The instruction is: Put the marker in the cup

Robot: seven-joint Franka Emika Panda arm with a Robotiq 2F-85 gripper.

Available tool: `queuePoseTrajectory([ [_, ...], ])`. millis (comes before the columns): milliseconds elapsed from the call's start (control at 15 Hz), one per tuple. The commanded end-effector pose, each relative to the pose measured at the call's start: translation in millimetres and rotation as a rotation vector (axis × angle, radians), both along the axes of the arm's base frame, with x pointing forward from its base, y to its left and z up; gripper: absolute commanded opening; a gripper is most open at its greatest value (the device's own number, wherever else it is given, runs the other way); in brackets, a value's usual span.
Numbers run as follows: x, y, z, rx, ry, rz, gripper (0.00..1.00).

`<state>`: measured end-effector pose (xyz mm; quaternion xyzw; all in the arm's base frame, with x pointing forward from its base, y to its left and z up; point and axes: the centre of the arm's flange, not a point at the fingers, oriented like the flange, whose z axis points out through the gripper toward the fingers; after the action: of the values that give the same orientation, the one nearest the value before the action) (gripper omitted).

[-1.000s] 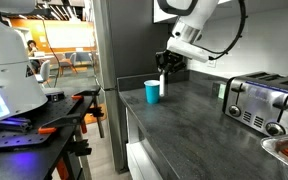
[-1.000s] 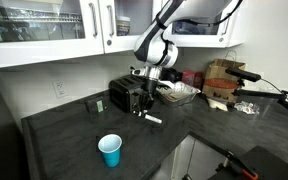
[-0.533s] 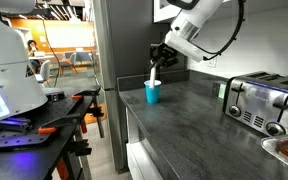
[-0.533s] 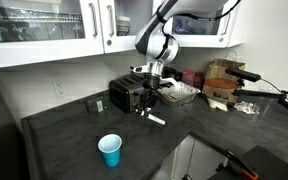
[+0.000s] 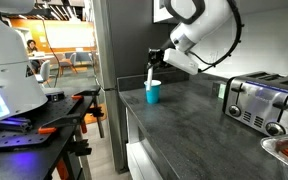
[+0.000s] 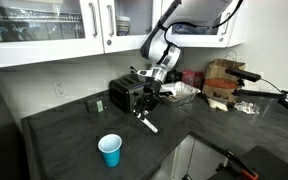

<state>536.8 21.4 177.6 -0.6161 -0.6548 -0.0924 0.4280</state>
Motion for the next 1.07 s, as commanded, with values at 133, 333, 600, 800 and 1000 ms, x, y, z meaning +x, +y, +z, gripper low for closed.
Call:
queuePoseTrajectory([
  [133,19.4,1.3,-10.5,0.304,-0.012,-0.065,0.05],
  [333,30.2,23.3,-17.1,0.466,-0.038,-0.107,0.05],
  [600,38.4,52.6,-33.4,0.674,-0.073,-0.108,0.05],
  [800,38.5,63.5,-52.0,0.737,-0.069,-0.062,0.05],
  [1000,35.5,62.2,-73.3,0.738,-0.070,-0.029,0.05],
])
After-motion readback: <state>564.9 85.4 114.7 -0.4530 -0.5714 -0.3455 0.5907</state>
